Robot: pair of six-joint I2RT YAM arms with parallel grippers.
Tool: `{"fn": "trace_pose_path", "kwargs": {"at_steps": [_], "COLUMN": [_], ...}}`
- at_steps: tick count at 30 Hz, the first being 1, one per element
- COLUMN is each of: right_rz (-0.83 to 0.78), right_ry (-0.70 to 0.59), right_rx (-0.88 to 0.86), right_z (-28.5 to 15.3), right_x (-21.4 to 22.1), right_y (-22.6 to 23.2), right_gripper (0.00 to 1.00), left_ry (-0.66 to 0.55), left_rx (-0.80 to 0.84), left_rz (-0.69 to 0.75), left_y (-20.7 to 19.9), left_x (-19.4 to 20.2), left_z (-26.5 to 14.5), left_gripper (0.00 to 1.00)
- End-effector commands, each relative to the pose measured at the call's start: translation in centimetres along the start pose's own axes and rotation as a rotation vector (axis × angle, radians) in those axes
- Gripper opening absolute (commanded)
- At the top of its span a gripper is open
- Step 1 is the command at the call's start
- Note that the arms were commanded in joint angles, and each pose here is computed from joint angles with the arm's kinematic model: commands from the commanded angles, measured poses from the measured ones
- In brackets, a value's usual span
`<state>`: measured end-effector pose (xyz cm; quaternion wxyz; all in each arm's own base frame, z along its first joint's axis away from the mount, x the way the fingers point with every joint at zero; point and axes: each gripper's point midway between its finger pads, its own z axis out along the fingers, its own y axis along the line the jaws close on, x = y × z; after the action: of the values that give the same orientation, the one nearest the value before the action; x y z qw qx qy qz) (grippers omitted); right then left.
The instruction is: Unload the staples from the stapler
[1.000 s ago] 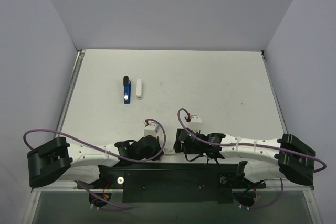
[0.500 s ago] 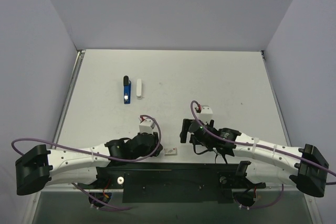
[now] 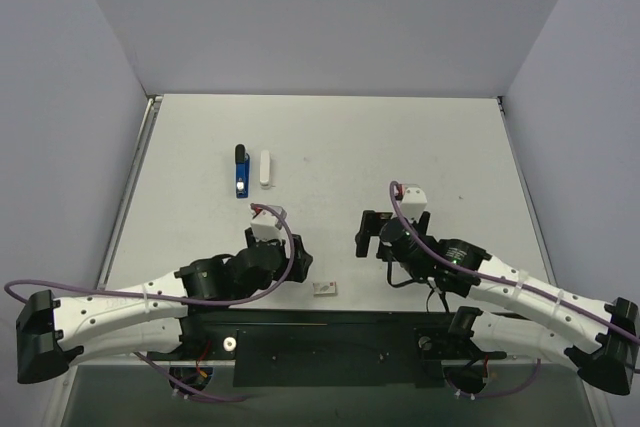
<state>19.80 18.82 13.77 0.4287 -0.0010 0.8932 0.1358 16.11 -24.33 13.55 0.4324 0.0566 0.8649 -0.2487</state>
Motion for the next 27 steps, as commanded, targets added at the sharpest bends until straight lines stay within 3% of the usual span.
{"fn": "trace_pose_path", "kwargs": {"at_steps": [1,14,27], "right_rz": [-0.034,-0.057,-0.101], "right_ry": [-0.060,-0.205,-0.254], "right_rx": [0.059,0.135,0.177], "right_z": [-1.3,-3.5,-4.2], "right_x": [-2.9,-8.1,-9.7], "right_y": [-0.8,-1.6,-2.3], "right_gripper": [0.99,1.00,1.00], "left_ry": [-0.102,-0.261,-0.323], "left_rx": [-0.026,-0.100,-0.126], "left_rz": [0.027,0.060,0.106], "left_y": [-0.1,0.8,0.2], "left_x": [-3.8,-9.3,-11.5], "left_z": [-1.3,-3.7,-3.6], "left_gripper": [0.85,0.88,0.90]}}
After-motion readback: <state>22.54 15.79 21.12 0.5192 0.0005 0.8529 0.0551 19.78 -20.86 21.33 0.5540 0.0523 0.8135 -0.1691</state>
